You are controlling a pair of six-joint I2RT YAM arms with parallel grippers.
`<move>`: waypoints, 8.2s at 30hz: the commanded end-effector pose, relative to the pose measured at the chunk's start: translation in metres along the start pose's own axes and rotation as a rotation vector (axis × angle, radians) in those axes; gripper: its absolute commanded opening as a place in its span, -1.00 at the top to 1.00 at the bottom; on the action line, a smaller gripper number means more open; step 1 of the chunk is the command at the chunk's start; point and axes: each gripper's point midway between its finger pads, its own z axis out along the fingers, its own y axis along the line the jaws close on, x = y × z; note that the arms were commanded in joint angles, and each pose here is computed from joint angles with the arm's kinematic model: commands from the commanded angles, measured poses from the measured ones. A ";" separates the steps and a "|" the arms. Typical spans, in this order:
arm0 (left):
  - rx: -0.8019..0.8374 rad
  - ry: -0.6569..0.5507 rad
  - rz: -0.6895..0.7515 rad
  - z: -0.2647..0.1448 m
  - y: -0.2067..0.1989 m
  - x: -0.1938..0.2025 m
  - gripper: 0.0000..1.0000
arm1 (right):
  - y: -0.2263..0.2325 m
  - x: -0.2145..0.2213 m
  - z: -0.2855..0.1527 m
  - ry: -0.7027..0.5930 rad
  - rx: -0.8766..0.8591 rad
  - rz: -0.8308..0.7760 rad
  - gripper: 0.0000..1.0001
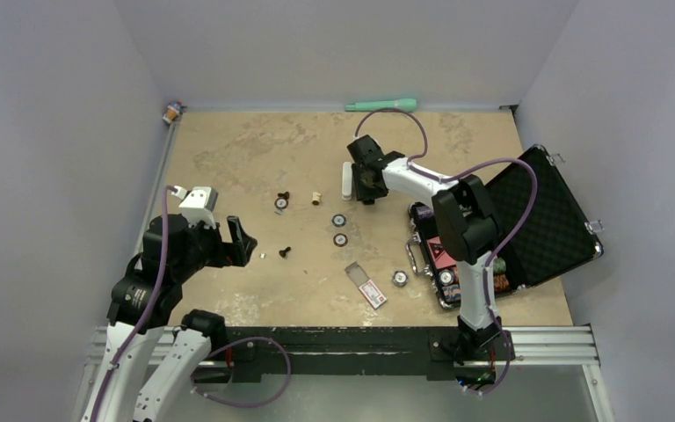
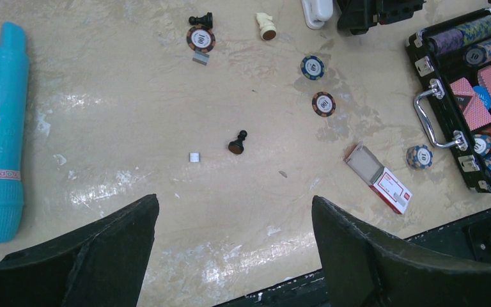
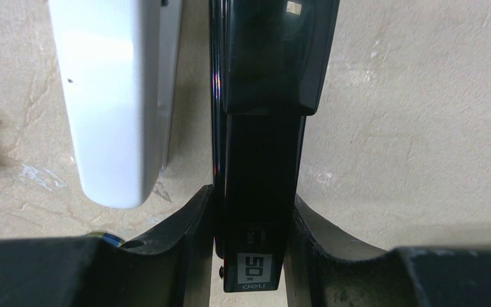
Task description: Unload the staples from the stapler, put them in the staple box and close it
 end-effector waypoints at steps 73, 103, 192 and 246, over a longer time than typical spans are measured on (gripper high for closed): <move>-0.012 0.041 0.012 0.015 0.003 0.002 -0.76 | 0.171 0.129 -0.188 -0.151 -0.475 0.079 0.01; -0.242 0.378 -0.188 0.167 0.024 -0.018 -0.14 | 0.178 0.220 -0.271 -0.107 -0.651 0.215 0.01; -0.355 0.480 -0.376 0.212 0.035 0.025 1.00 | 0.159 0.236 -0.312 -0.136 -0.689 0.244 0.03; 0.300 0.545 0.365 0.155 -0.174 0.021 1.00 | 0.040 0.155 -0.365 -0.353 -0.695 0.654 -0.95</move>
